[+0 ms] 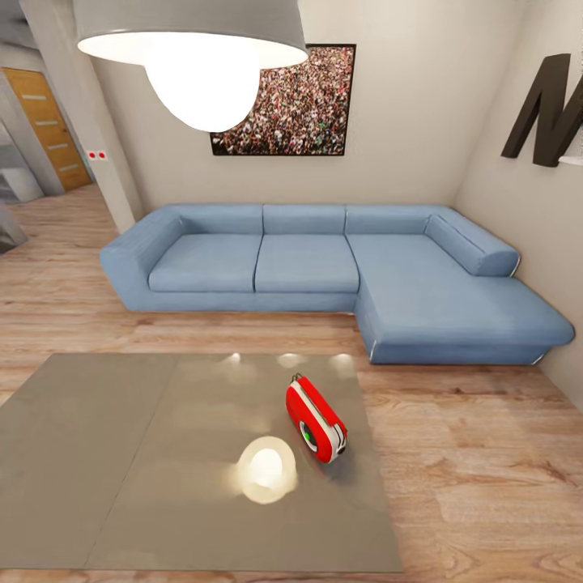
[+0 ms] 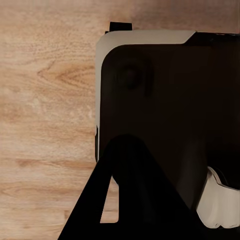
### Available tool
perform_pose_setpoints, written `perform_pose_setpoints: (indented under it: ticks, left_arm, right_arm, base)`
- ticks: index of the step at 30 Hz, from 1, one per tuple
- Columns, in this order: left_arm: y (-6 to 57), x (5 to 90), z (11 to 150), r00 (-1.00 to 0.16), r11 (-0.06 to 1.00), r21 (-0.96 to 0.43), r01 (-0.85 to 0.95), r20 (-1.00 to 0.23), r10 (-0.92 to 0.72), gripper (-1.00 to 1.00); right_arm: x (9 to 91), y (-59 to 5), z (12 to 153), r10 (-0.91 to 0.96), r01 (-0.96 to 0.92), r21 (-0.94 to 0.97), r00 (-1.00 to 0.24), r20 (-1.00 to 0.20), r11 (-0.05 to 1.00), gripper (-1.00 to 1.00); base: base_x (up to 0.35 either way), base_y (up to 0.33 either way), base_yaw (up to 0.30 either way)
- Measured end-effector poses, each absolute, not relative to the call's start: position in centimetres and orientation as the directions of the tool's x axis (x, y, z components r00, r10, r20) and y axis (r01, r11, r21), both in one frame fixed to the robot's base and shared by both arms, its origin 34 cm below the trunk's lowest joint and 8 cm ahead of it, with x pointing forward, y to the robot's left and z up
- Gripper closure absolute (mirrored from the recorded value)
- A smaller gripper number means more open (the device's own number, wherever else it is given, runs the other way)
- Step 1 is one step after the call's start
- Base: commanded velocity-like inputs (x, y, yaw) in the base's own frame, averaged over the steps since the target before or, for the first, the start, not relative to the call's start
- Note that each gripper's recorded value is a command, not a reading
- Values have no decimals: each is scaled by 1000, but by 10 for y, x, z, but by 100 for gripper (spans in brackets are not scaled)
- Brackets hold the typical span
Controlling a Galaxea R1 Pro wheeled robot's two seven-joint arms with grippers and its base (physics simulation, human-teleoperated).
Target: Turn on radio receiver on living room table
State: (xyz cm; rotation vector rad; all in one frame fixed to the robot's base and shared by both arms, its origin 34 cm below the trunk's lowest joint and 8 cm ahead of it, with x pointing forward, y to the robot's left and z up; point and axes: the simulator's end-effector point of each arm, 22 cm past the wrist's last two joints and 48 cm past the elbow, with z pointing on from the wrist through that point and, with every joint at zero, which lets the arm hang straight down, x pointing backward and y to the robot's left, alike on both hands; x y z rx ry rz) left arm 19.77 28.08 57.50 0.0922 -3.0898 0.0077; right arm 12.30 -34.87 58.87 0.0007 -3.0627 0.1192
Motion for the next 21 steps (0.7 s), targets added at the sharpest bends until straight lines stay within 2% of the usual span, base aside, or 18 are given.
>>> perform_pose_setpoints:
  ticks: [21]
  left_arm:
    - [281, 203, 576, -997, 998, -4, -60, 39, -59, 100]
  right_arm:
    - [127, -349, 589, 1, -4, -77, -998, 66, 997, -100]
  base:
    - [0, 0, 0]
